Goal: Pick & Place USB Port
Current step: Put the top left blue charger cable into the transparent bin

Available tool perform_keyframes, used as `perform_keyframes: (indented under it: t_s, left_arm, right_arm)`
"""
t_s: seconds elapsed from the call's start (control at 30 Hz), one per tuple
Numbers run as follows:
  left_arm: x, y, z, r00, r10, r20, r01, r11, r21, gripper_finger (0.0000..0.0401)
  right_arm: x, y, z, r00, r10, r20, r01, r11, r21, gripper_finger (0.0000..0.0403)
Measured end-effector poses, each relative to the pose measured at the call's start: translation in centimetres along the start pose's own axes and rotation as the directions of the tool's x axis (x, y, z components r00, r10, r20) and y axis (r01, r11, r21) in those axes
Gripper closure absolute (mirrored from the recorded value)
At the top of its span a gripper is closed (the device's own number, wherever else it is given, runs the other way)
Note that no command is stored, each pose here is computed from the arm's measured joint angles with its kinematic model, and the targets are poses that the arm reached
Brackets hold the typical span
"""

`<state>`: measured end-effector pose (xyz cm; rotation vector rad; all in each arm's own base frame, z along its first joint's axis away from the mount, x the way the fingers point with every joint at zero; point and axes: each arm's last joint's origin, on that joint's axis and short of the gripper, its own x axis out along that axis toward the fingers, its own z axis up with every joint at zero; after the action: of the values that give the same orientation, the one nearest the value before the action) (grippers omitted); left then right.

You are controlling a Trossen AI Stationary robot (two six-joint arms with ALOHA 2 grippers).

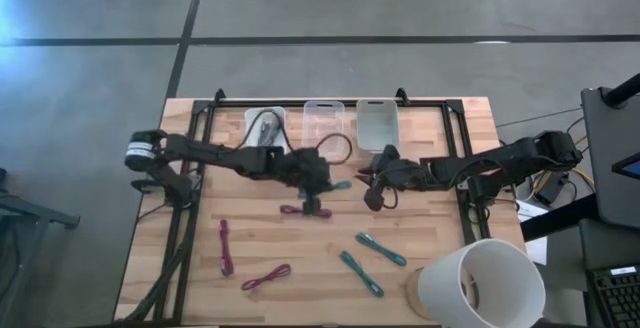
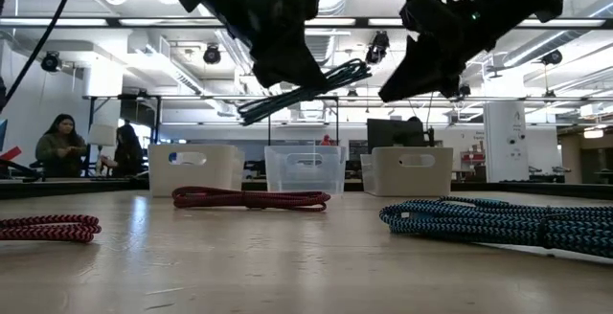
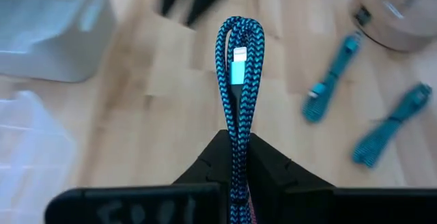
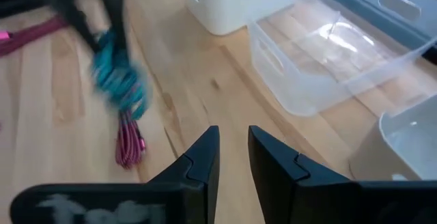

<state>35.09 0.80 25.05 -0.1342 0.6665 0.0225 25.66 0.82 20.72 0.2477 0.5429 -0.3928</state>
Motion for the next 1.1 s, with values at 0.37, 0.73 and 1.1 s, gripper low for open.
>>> perform_keyframes:
  t_s: [0.37,0.73,1.1]
  left_arm:
    - [-1.4,7.0,2.2,0.96,0.251,0.128,-0.211,0.941,-0.266,0.0374]
    - [-1.8,14.0,2.1,0.888,0.416,0.198,-0.28,0.829,-0.485,0.0381]
    - [2.1,16.8,-0.1,0.871,0.468,0.151,-0.325,0.778,-0.537,0.0379]
  right_arm:
    - [0.1,-0.3,-0.9,1.0,-0.01,-0.024,0.01,1.0,-0.011,0.0317]
    - [0.2,-0.3,-0.9,1.0,-0.011,-0.024,0.01,1.0,-0.015,0.033]
    - [0.2,-0.3,-0.9,1.0,-0.01,-0.023,0.01,1.0,-0.012,0.0317]
